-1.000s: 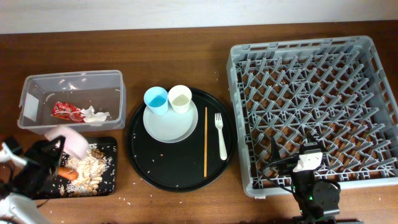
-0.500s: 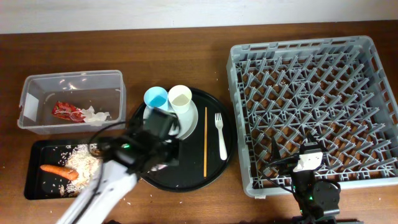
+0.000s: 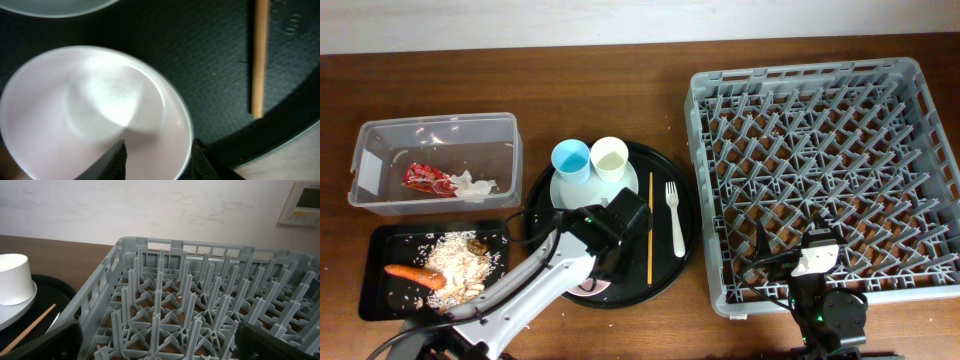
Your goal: Sort waste into correct bins and load items into the dishwasher rack
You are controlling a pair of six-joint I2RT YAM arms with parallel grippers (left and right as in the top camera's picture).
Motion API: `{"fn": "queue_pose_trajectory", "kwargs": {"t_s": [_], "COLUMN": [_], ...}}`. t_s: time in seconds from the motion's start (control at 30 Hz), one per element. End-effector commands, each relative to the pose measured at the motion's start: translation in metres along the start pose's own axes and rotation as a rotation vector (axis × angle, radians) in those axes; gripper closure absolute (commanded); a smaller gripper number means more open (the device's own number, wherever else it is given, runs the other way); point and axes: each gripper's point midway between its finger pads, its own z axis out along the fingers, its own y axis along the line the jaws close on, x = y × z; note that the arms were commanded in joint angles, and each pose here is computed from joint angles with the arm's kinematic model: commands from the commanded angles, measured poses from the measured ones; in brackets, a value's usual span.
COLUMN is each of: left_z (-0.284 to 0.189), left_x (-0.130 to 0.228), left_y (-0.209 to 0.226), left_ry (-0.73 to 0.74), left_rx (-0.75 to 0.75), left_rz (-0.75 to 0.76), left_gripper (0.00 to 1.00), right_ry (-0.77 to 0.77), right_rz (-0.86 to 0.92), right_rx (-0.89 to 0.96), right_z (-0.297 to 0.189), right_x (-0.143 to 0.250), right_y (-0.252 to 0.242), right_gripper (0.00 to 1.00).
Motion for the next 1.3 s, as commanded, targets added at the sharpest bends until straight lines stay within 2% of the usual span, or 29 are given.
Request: {"fn": "queue_pose_trajectory", "kwargs": {"t_s": [0.0, 0.07, 0.1, 0.13, 0.17, 0.23, 0.27, 0.37, 0.43, 0.47, 0.6, 0.67, 0.7, 0.73, 0.83, 1.07, 1.2, 1.23, 1.27], "left_z": [-0.048, -0.087, -0.095, -0.096, -0.095, -0.094, -0.090, -0.057, -0.029, -0.017, 0.000, 0.014, 0.014, 0.012, -0.012, -0.121, -0.137, -0.138, -0.140], "left_x": [-0.045, -0.081, -0.095, -0.112, -0.125, -0.150, -0.159, -0.179, -0.177, -0.176, -0.175, -0.172, -0.172, -0.175, -0.183, -0.176, -0.163, -0.161, -0.157], "left_y": [0.019, 0.033, 0.047, 0.071, 0.088, 0.120, 0.125, 0.132, 0.131, 0.131, 0.136, 0.135, 0.135, 0.135, 0.136, 0.140, 0.138, 0.132, 0.108], "left_ry": [-0.169, -0.297, -0.333, -0.366, -0.388, -0.439, -0.447, -0.418, -0.349, -0.322, -0.287, -0.252, -0.254, -0.265, -0.324, -0.538, -0.550, -0.540, -0.515], "left_rx": [-0.141, -0.185, -0.177, -0.156, -0.111, 0.000, 0.067, 0.106, 0.091, 0.083, 0.064, 0.057, 0.058, 0.063, 0.075, 0.100, 0.103, 0.129, 0.238], "left_rz": [-0.012, -0.070, -0.135, -0.238, -0.316, -0.461, -0.509, -0.537, -0.538, -0.539, -0.549, -0.548, -0.548, -0.548, -0.544, -0.482, -0.449, -0.406, -0.279], "left_gripper": [0.61, 0.64, 0.54, 0.35, 0.38, 0.76, 0.79, 0.79, 0.78, 0.72, 0.71, 0.78, 0.92, 1.00, 1.00, 1.00, 1.00, 1.00, 1.00], "right_ry": [0.006, 0.006, 0.006, 0.006, 0.006, 0.006, 0.006, 0.006, 0.006, 0.006, 0.006, 0.006, 0.006, 0.006, 0.006, 0.006, 0.006, 0.006, 0.006], "right_rz": [0.004, 0.004, 0.004, 0.004, 0.005, 0.004, 0.004, 0.004, 0.004, 0.004, 0.004, 0.004, 0.004, 0.004, 0.004, 0.004, 0.004, 0.004, 0.004], "right_rx": [0.013, 0.013, 0.013, 0.013, 0.013, 0.013, 0.013, 0.013, 0.013, 0.013, 0.013, 0.013, 0.013, 0.013, 0.013, 0.013, 0.013, 0.013, 0.013], "right_z": [0.000, 0.000, 0.000, 0.000, 0.000, 0.000, 0.000, 0.000, 0.000, 0.000, 0.000, 0.000, 0.000, 0.000, 0.000, 0.000, 0.000, 0.000, 0.000], "right_x": [0.003, 0.003, 0.003, 0.003, 0.003, 0.003, 0.003, 0.003, 0.003, 0.003, 0.003, 0.003, 0.003, 0.003, 0.003, 0.003, 0.003, 0.003, 0.003], "right_y": [-0.003, -0.003, -0.003, -0.003, -0.003, -0.003, -0.003, -0.003, -0.003, -0.003, -0.003, -0.003, -0.003, -0.003, -0.003, -0.003, -0.003, -0.003, -0.003], "right_gripper": [0.01, 0.01, 0.01, 0.01, 0.01, 0.01, 0.01, 0.01, 0.02, 0.01, 0.01, 0.01, 0.02, 0.01, 0.01, 0.01, 0.01, 0.01, 0.01]}}
